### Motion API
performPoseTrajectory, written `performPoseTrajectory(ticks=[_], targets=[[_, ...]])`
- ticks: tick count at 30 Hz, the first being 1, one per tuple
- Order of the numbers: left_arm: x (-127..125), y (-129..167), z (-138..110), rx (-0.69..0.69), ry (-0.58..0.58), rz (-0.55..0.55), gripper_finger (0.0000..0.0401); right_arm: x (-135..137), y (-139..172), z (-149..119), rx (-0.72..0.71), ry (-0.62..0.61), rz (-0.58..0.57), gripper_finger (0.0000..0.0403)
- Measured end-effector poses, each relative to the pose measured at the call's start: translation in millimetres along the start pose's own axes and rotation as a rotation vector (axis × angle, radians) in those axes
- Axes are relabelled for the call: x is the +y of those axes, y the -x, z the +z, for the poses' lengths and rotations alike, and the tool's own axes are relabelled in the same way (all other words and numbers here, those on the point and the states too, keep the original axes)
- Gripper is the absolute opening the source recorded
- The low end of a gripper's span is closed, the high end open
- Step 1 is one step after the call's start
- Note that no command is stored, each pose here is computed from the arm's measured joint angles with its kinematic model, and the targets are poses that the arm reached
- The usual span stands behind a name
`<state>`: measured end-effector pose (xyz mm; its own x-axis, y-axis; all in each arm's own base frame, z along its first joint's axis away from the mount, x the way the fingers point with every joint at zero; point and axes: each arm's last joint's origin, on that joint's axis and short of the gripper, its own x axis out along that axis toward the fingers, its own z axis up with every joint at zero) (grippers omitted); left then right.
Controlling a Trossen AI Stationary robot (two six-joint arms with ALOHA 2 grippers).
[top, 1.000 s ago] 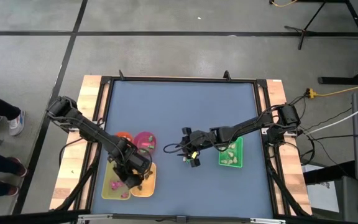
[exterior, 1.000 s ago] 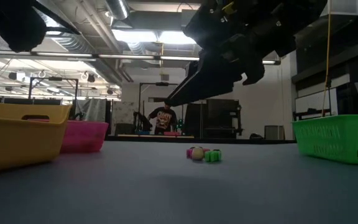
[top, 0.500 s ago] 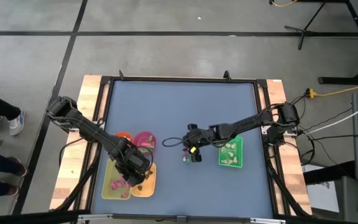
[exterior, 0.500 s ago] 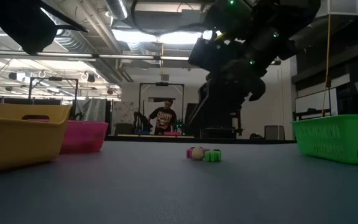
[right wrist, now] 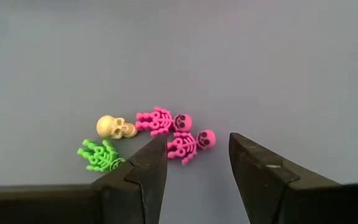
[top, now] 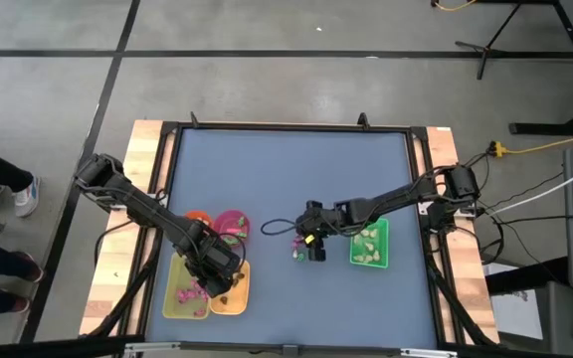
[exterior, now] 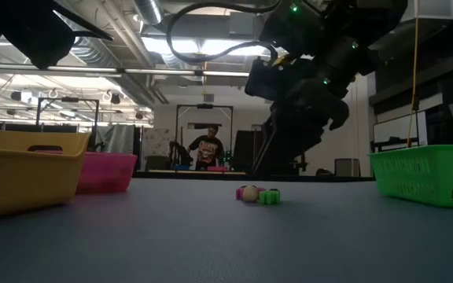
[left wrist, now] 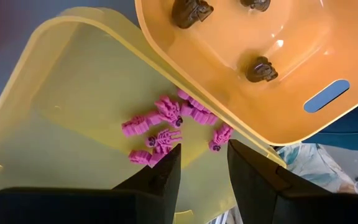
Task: Sort Halloween decoration
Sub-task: Put the pink skeleton toy into the light yellow bin
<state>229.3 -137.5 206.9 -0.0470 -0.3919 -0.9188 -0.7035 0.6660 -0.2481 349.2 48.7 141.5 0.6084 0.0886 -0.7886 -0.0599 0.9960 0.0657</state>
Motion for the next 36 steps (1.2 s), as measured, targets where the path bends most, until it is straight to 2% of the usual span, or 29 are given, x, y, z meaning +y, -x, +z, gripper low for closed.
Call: performPoseTrajectory(ticks=[11,16,26,32,36], targets=[[0.0,0.0,0.0,0.000,0.000,0.000,0.0115,0.2,0.0,0.1,0.000,-0.002,0.006,0.0170],[0.0,0.0,0.0,-0.001,0.000,0.000,0.0115,0.2,0.0,0.1,-0.001,-0.049,0.005,0.0170],[0.0,0.0,0.0,-0.001,0.000,0.000,0.0115,5.9,0.0,-0.5,-0.001,-0.037,0.003,0.0170],[0.0,0.0,0.0,-0.001,0.000,0.000,0.0115,13.2,0.3,-1.3,-0.017,0.009,-0.101,0.0170],[0.0,0.0,0.0,-0.001,0.000,0.000,0.0115,11.6,0.3,-1.1,-0.016,0.007,-0.100,0.0170]])
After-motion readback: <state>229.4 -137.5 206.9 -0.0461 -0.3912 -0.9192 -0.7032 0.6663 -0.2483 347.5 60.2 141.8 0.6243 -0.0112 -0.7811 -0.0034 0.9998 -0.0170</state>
